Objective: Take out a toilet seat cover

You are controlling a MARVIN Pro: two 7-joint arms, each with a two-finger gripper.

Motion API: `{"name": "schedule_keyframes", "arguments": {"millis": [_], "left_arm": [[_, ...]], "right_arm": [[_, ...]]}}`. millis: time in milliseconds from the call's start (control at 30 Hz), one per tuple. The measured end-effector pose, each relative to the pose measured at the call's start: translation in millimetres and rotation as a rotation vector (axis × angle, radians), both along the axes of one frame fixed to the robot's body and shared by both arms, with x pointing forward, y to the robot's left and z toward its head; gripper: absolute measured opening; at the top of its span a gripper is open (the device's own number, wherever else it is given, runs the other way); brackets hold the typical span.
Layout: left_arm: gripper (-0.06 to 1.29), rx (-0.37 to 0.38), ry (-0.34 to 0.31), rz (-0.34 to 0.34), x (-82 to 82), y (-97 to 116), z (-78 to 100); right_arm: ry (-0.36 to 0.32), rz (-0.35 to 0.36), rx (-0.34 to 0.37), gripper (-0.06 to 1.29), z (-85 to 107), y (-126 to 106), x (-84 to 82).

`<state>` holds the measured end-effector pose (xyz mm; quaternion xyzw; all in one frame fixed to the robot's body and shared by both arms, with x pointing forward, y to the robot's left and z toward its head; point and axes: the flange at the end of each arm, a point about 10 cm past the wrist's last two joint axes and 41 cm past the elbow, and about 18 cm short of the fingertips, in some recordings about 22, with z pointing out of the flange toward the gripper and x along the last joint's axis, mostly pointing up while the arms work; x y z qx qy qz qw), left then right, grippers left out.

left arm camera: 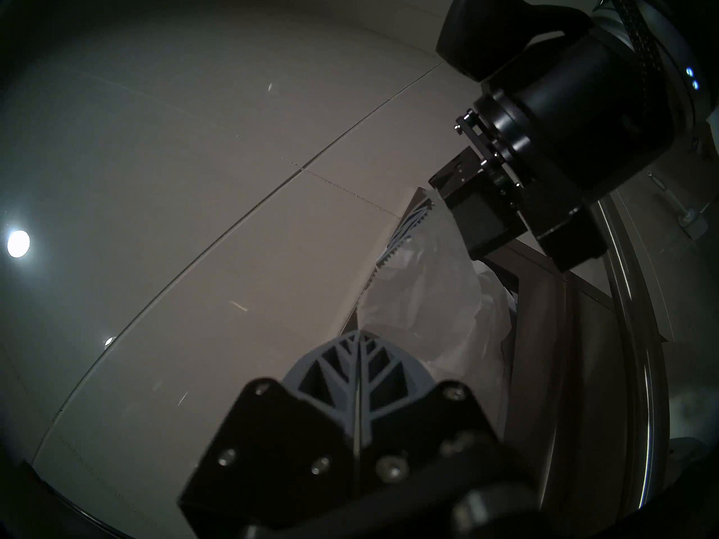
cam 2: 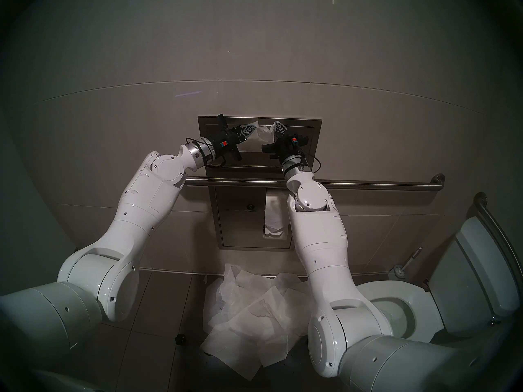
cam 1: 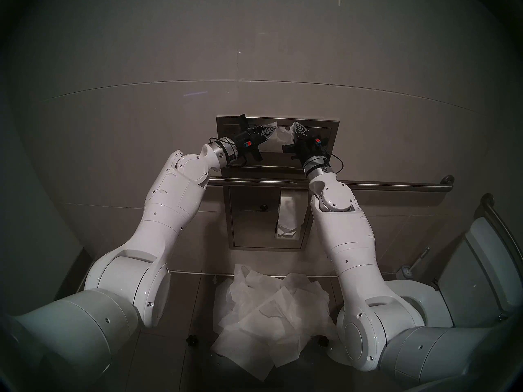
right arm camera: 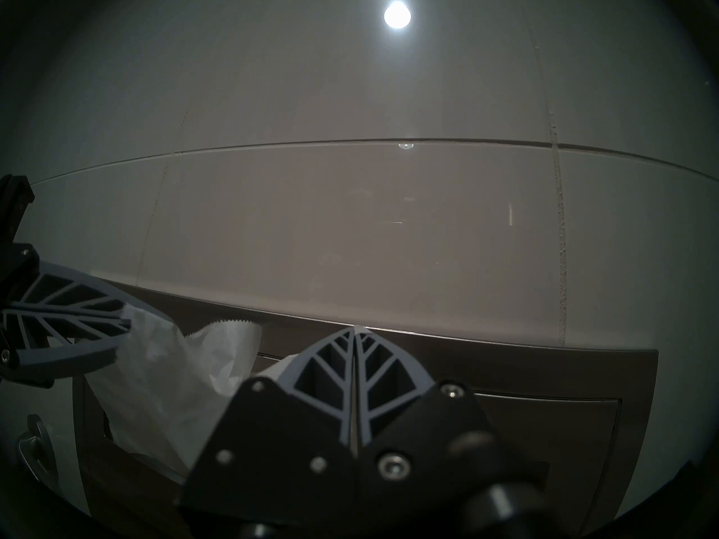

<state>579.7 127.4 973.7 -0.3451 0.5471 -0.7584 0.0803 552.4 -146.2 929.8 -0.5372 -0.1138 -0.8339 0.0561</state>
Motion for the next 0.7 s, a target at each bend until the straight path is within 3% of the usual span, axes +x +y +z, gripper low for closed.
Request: {"name": "schedule_keyframes", "arguments": {"millis": [367, 700], "left_arm": [[-0.02, -0.054, -0.033, -0.030, -4.7, -12.9, 20.0], [-0.02, -0.118, -0.109, -0.078, -13.6, -30.6, 52.8]], "right_arm": [[0.003, -0.006, -0.001, -0.04, -0.9, -0.4, 0.9], [-0.017, -0.027, -0.087, -0.04, 6.9, 1.5, 7.2]]}}
